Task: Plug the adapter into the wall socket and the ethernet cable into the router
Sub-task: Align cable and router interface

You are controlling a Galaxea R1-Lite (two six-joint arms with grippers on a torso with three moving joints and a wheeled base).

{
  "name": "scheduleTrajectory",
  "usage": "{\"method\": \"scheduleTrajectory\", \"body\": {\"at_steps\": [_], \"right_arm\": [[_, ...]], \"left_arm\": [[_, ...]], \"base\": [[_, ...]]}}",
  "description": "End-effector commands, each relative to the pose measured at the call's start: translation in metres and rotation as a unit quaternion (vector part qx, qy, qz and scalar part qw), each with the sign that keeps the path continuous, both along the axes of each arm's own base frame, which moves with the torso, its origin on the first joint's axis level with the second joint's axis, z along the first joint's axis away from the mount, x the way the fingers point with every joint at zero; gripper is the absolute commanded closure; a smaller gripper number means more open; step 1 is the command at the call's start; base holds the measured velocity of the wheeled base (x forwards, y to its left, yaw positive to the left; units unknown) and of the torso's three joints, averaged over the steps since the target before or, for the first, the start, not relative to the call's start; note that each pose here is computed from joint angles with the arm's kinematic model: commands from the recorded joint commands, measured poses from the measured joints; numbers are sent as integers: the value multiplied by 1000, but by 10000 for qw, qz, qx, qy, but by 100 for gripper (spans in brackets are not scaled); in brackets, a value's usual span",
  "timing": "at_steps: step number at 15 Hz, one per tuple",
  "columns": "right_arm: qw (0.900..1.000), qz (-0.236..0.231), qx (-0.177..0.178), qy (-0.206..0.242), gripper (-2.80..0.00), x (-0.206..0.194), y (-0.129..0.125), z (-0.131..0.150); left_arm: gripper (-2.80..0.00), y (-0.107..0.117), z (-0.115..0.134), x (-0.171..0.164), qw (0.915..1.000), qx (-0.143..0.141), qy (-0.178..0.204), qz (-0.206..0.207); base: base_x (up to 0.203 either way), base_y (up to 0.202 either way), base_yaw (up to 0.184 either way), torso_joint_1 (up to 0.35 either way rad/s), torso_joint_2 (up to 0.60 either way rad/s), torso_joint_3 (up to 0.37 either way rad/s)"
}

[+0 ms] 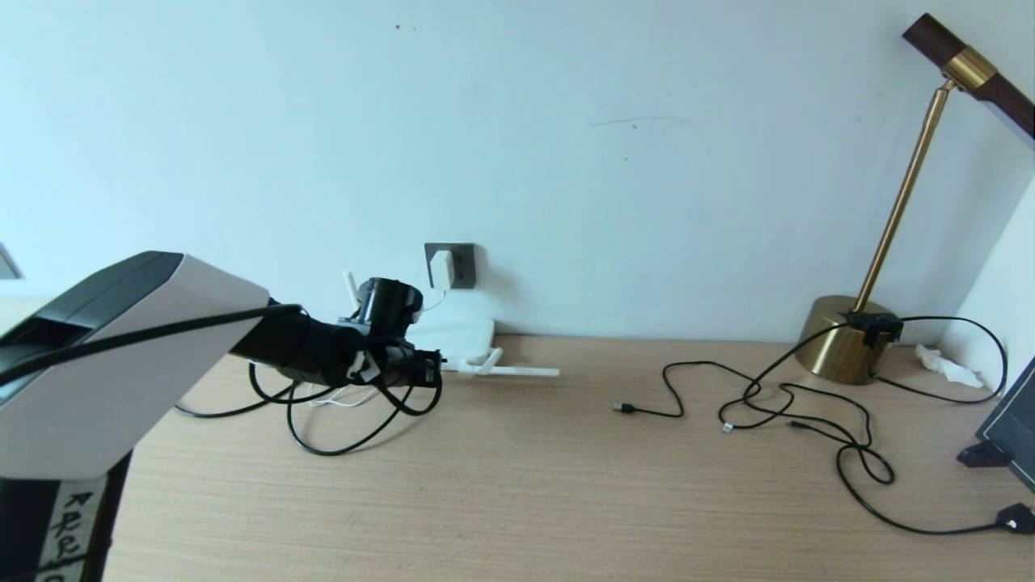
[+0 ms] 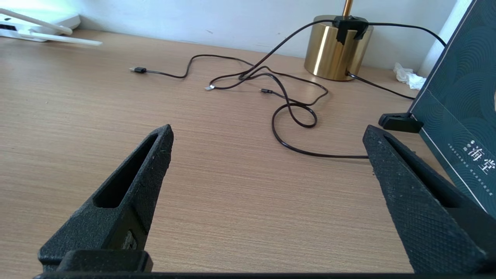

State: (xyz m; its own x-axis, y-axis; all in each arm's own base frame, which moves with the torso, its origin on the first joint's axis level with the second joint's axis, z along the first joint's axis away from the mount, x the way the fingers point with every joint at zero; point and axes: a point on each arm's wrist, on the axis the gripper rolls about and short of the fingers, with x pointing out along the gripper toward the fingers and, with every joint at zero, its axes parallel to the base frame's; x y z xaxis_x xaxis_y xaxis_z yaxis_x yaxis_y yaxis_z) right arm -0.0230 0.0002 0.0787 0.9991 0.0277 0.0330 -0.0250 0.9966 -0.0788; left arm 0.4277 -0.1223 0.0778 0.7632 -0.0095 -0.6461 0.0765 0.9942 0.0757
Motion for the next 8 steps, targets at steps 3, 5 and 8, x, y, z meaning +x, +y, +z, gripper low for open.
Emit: {"method": "scheduleTrajectory", "body": {"at_steps": [3,5,8], "right_arm": [[10000,0,-8,57,-280,1,0,-3],[10000,0,-8,57,-280,1,0,-3],[10000,0,-8,57,-280,1,0,-3]], "left_arm": [[0,0,-2,1,10000,4,2,5],[0,0,-2,1,10000,4,2,5],[0,-1,-1,1,10000,2,-2,5]], "base": [[0,0,0,0,0,0],[0,0,0,0,0,0],[0,0,0,0,0,0]]}}
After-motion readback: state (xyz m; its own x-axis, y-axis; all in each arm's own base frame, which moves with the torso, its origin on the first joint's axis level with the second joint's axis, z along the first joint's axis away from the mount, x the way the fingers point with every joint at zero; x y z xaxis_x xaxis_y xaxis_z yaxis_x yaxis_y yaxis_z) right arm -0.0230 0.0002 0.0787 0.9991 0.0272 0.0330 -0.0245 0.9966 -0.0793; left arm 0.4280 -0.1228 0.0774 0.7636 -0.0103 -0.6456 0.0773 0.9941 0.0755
